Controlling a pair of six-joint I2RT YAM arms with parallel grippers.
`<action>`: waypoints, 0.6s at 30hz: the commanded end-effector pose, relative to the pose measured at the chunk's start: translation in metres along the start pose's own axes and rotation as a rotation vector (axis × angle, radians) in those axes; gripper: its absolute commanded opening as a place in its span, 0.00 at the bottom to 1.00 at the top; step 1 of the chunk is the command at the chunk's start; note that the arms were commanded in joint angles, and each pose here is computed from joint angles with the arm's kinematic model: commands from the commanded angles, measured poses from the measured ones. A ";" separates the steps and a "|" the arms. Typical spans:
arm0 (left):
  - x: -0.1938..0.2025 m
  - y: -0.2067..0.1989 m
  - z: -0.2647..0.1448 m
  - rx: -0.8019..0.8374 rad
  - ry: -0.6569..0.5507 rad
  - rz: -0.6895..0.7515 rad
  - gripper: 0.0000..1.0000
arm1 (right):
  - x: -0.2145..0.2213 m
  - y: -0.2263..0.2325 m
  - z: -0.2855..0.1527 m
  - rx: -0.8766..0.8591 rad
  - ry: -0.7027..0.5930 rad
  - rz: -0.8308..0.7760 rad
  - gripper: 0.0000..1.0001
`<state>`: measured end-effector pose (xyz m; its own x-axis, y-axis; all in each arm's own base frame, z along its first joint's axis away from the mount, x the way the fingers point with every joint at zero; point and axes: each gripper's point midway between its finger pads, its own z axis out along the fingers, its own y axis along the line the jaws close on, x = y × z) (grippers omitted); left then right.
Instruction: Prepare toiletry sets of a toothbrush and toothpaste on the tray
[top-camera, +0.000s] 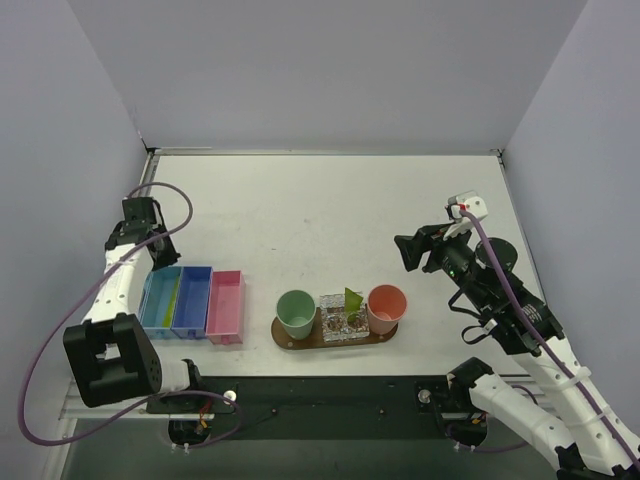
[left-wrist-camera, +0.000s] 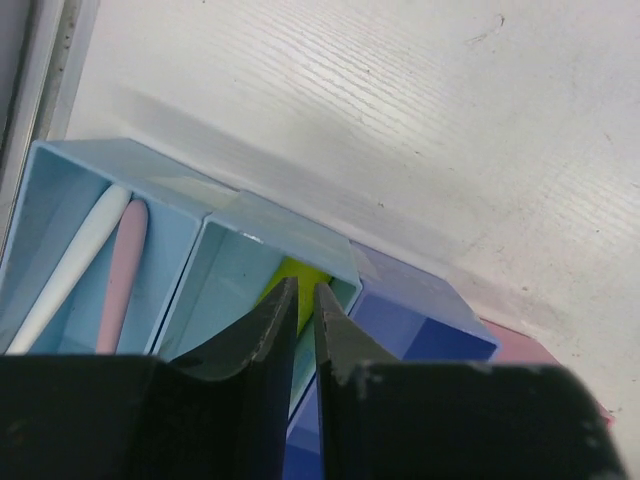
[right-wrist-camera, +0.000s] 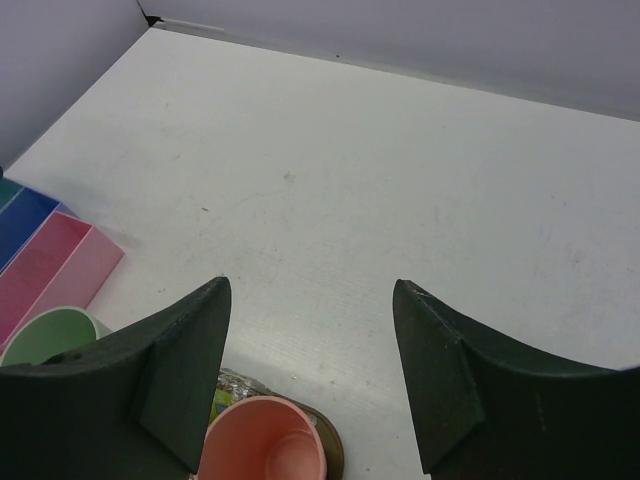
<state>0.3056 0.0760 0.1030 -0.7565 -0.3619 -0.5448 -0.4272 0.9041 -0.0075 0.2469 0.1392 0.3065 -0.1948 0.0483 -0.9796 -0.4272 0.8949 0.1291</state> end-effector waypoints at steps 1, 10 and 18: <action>-0.002 0.014 -0.031 -0.041 -0.054 -0.076 0.25 | -0.024 0.000 -0.003 0.004 -0.072 0.016 0.61; 0.025 0.030 -0.035 -0.092 0.001 -0.188 0.39 | -0.035 -0.004 -0.017 0.019 -0.126 0.009 0.62; 0.047 0.039 -0.011 -0.131 0.075 -0.254 0.35 | -0.050 -0.055 0.002 0.238 -0.116 0.011 0.65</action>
<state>0.2459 0.0890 0.0902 -0.6904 -0.5525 -0.4669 -0.6224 0.7827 -0.0058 0.2522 0.1124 0.3248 -0.1332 0.0720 -0.9885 -0.3312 0.9368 0.1129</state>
